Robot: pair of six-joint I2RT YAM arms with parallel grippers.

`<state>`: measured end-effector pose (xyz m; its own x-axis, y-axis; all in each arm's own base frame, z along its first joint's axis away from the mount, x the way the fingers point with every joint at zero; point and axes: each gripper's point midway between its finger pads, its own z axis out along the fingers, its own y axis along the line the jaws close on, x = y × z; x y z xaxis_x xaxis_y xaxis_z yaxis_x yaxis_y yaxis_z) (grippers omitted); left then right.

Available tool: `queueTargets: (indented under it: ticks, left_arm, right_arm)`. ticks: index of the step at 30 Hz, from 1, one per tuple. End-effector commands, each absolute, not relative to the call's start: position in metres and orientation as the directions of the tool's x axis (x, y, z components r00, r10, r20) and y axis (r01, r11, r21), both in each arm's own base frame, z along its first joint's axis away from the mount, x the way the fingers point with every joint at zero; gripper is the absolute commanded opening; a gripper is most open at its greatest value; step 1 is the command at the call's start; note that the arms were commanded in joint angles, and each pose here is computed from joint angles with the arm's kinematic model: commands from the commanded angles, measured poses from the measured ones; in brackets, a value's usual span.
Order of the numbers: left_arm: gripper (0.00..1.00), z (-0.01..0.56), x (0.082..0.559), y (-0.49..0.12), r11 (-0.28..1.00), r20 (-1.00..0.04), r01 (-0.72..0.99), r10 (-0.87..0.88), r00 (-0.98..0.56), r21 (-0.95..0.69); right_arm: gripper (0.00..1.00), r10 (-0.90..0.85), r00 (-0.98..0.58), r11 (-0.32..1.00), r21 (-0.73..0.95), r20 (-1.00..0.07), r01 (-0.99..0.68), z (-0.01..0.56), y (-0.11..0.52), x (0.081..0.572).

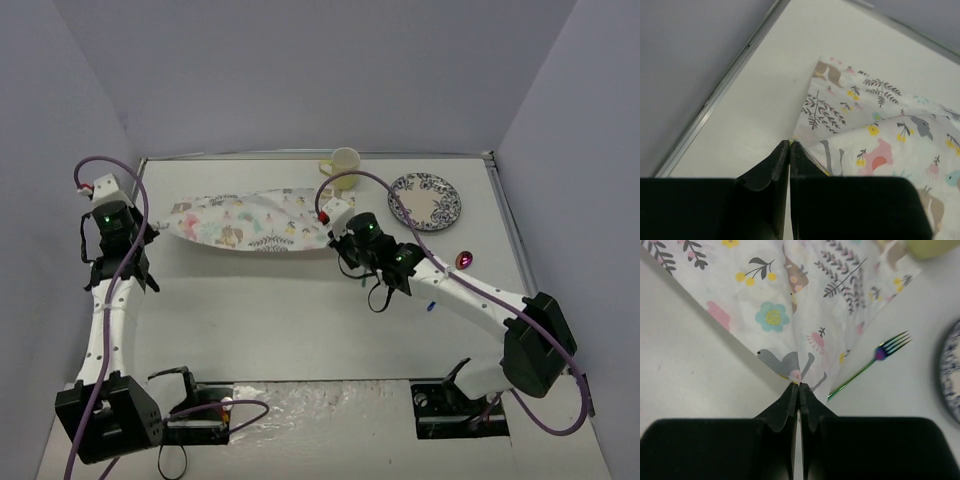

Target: Set the dinner table for one person

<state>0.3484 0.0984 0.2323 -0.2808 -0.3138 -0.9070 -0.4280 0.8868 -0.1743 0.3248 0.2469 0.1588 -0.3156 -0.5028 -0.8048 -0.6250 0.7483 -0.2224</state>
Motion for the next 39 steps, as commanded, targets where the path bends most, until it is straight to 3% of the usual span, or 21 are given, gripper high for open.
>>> queueTargets:
  ticks: [1, 6, 8, 11, 13, 17, 19, 24, 35, 39]
  left_arm:
    - [0.04, 0.237, 0.313, 0.125, 0.789, -0.919, -0.600, -0.324, -0.224, -0.132]
    - [0.11, 0.208, 0.265, 0.139, 0.673, -0.888, -0.738, -0.371, -0.273, -0.055]
    - [0.21, 0.208, 0.253, 0.145, 0.630, -0.889, -0.776, -0.373, -0.266, -0.032]
    - [0.57, 0.212, 0.247, 0.146, 0.613, -0.888, -0.790, -0.376, -0.265, -0.024]
    - [0.69, 0.219, 0.249, 0.143, 0.619, -0.886, -0.784, -0.387, -0.255, -0.044]
    - [0.71, 0.233, 0.288, 0.105, 0.789, -0.885, -0.592, -0.383, -0.263, -0.165]
    - [0.73, 0.232, 0.305, 0.085, 0.845, -0.872, -0.496, -0.385, -0.302, -0.201]
    - [0.88, 0.202, 0.356, 0.029, 0.942, -0.819, -0.294, -0.294, -0.493, -0.162]
    - [0.89, 0.136, 0.439, 0.041, 0.945, -0.723, -0.327, -0.230, -0.651, -0.006]
    - [0.85, 0.118, 0.454, 0.042, 0.948, -0.688, -0.316, -0.216, -0.693, 0.021]
  right_arm:
    - [0.00, -0.373, -0.366, 0.768, -0.063, -0.853, -0.637, 0.153, 0.272, 0.290]
    - [0.00, -0.368, -0.488, 0.758, 0.049, -0.791, -0.651, 0.109, 0.281, 0.243]
    - [0.03, -0.352, -0.513, 0.750, 0.092, -0.783, -0.655, 0.107, 0.286, 0.230]
    - [0.26, -0.360, -0.542, 0.712, 0.152, -0.759, -0.686, 0.107, 0.294, 0.212]
    - [0.39, -0.351, -0.551, 0.699, 0.180, -0.757, -0.692, 0.114, 0.297, 0.206]
    - [0.67, -0.302, -0.529, 0.728, 0.166, -0.793, -0.665, 0.140, 0.293, 0.216]
    - [0.74, -0.275, -0.516, 0.760, 0.145, -0.811, -0.634, 0.150, 0.290, 0.228]
    - [0.75, -0.212, -0.538, 0.843, 0.126, -0.816, -0.524, 0.156, 0.272, 0.271]
    - [0.77, -0.175, -0.533, 0.881, 0.111, -0.828, -0.461, 0.160, 0.248, 0.308]
    - [0.78, -0.165, -0.546, 0.894, 0.110, -0.821, -0.435, 0.152, 0.244, 0.321]
